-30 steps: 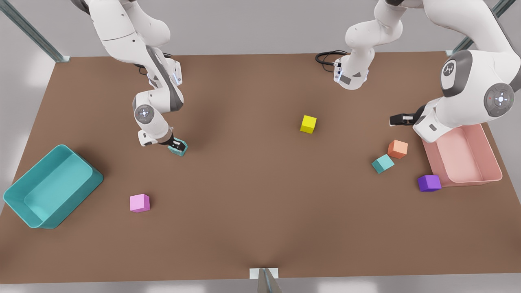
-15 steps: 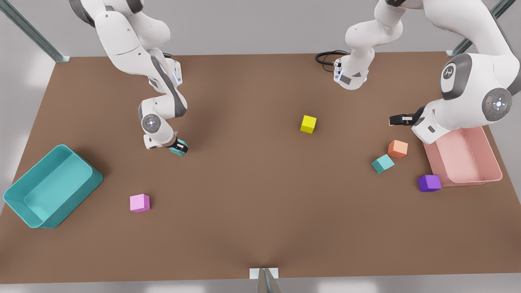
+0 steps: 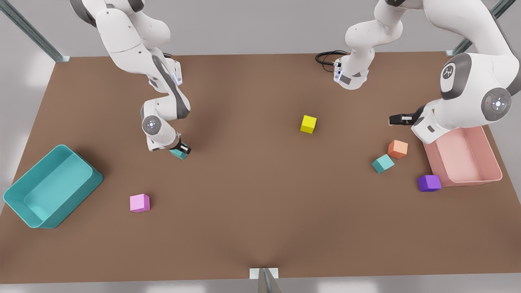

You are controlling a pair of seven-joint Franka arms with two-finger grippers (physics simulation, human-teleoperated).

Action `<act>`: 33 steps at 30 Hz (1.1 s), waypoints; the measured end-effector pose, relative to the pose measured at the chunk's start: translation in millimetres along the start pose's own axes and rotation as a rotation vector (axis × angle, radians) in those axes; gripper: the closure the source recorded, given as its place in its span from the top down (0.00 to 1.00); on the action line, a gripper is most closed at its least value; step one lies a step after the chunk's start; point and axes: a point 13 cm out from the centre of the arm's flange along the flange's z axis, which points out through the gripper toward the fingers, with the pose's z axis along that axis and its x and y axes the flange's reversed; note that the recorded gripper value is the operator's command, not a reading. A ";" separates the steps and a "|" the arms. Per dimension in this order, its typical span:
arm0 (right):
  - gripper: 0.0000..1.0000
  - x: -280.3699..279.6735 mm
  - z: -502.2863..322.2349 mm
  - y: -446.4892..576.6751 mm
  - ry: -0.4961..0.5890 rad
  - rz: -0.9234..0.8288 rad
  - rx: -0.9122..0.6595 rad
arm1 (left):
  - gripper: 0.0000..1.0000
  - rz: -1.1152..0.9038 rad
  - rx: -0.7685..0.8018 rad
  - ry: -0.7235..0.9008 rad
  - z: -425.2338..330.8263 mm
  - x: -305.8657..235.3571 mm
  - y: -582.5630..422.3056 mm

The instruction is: Stack the two blue cubes on top of each other

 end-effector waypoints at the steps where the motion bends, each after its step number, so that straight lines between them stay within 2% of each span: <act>1: 0.65 -3.3 -12.0 18.9 0.000 -0.002 -0.027 | 1.00 0.000 0.000 0.000 0.0 0.1 -0.2; 5: 0.67 27.1 -40.0 133.4 0.050 -0.054 -0.144 | 1.00 0.001 0.000 0.001 -0.1 0.3 -0.5; 12: 0.67 103.9 -34.2 356.1 0.124 -0.139 -0.330 | 1.00 0.001 0.001 0.006 2.3 -1.4 -0.5; 16: 0.67 133.9 -9.5 406.2 0.126 -0.143 -0.347 | 1.00 -0.029 -0.012 0.043 36.0 -35.5 17.9; 18: 1.00 138.0 3.4 415.1 0.121 -0.131 -0.339 | 1.00 -0.061 -0.018 0.051 59.9 -61.7 36.5; 20: 1.00 136.6 6.9 418.6 0.118 -0.111 -0.336 | 1.00 -0.132 -0.028 0.054 85.5 -77.1 72.2; 22: 1.00 135.8 2.9 422.6 0.118 -0.093 -0.342 | 1.00 -0.214 -0.042 0.083 146.3 -82.1 110.4; 25: 1.00 131.3 -19.9 431.8 0.118 -0.069 -0.366 | 1.00 -0.288 -0.029 0.022 201.2 -100.7 135.4; 27: 1.00 93.7 -76.0 431.2 0.117 -0.025 -0.406 | 1.00 -0.308 -0.018 -0.039 215.1 -115.4 133.9; 30: 1.00 -47.4 -202.3 372.2 0.108 0.097 -0.448 | 1.00 -0.348 0.007 -0.112 223.2 -132.5 124.2; 31: 1.00 -90.8 -220.5 332.4 0.111 0.135 -0.416 | 1.00 -0.362 0.011 -0.128 226.3 -136.7 122.7; 33: 1.00 -142.4 -250.2 250.9 0.077 0.143 -0.297 | 1.00 -0.406 0.019 -0.150 236.7 -139.8 130.0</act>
